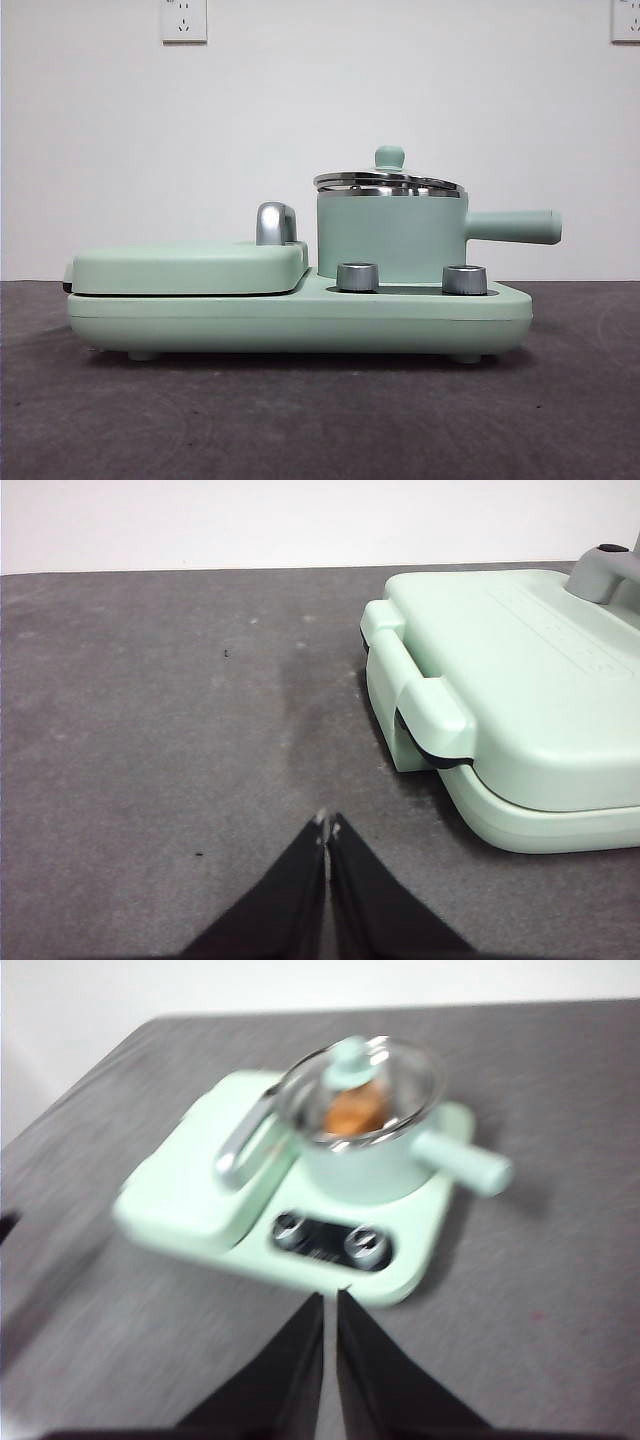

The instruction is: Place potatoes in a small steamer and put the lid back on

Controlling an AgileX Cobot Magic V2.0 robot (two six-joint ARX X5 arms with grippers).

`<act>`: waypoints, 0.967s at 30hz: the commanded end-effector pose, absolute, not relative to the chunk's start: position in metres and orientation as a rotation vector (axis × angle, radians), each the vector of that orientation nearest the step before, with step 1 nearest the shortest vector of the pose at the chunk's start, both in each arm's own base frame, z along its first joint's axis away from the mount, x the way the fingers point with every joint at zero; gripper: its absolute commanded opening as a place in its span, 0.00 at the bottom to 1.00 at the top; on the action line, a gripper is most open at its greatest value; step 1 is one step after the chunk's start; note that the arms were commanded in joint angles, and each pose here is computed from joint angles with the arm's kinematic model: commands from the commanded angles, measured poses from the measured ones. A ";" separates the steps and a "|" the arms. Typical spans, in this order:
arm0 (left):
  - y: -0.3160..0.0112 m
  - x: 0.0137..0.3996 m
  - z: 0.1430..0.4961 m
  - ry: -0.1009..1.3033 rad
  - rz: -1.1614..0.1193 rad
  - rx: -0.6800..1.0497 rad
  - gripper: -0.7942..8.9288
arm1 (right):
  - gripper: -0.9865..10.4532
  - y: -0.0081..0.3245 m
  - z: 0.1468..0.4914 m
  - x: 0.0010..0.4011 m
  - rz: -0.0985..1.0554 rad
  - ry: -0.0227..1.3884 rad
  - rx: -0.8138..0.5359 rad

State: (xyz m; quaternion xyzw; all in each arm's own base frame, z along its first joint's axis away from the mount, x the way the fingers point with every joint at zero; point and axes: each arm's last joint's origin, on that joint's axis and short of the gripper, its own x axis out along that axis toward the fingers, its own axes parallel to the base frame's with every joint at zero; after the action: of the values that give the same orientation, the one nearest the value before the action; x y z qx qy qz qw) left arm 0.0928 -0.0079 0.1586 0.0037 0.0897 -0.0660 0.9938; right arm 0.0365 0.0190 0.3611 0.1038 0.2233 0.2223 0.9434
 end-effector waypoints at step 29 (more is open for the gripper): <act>-0.008 0.094 0.151 0.203 -0.138 0.014 0.09 | 0.10 0.002 0.153 0.096 0.030 0.137 -0.035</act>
State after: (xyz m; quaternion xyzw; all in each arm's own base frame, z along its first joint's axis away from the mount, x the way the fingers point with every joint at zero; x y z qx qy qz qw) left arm 0.0927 -0.0079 0.1586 0.0037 0.0897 -0.0664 0.9937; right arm 0.0960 0.0027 0.1538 -0.0134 0.0711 0.0201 0.9972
